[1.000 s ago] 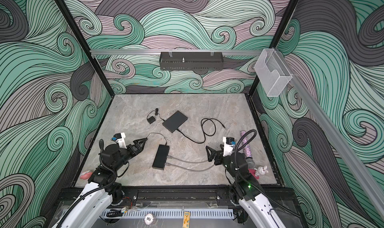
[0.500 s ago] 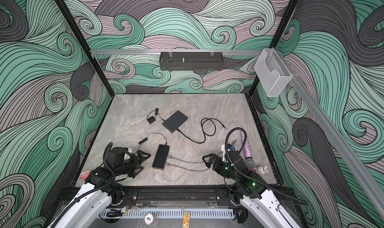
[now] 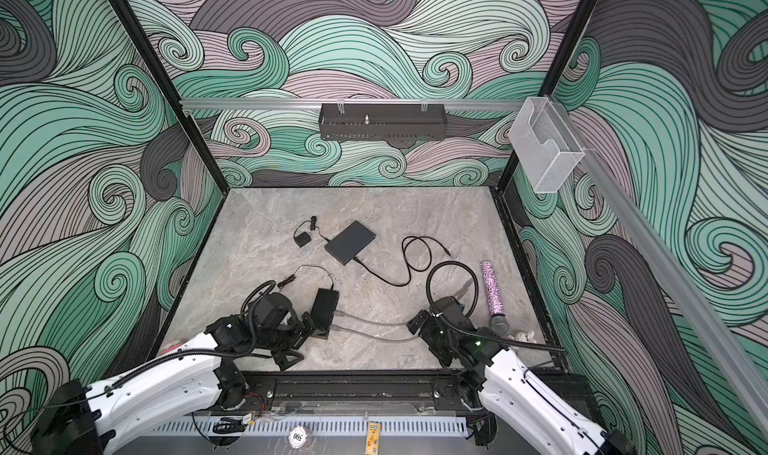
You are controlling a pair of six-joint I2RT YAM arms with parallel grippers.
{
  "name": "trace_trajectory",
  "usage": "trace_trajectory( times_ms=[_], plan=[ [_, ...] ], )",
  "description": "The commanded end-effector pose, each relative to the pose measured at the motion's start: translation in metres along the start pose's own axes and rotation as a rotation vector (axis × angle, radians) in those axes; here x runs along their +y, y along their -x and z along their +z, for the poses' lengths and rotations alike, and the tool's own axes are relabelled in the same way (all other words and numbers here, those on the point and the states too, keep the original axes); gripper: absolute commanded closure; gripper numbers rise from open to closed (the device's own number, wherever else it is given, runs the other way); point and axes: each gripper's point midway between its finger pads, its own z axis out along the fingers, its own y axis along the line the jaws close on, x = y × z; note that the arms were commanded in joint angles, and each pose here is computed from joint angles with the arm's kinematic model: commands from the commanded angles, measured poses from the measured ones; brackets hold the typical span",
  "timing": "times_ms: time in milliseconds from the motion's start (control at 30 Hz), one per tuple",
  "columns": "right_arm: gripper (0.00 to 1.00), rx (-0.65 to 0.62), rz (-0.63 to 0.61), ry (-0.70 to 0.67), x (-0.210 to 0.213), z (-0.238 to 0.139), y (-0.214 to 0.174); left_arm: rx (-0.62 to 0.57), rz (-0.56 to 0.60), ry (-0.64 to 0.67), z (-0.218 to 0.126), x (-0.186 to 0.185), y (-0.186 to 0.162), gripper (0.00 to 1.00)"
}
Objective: Insert the plug into the switch port
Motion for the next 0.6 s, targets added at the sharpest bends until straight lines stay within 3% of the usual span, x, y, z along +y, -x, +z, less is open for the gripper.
trace_trajectory(
  times_ms=[0,200,300,433,567],
  plan=[
    [0.01,0.02,0.018,0.062,0.013,0.012,-0.002,-0.109,0.023,-0.027,0.008,-0.014,0.021,0.01],
    [0.01,0.049,0.0,0.104,0.031,0.03,-0.003,-0.191,0.09,-0.011,0.029,-0.024,0.043,0.01],
    [0.01,0.076,-0.016,0.096,0.039,0.038,-0.006,-0.205,0.127,0.06,0.038,-0.022,0.054,0.01],
    [0.01,0.098,-0.04,0.097,0.052,0.05,-0.011,-0.204,0.171,0.254,0.042,-0.006,0.074,0.01],
    [0.01,0.124,-0.068,0.091,0.062,0.06,-0.016,-0.097,0.07,0.37,0.049,0.023,0.087,0.01]
  ],
)
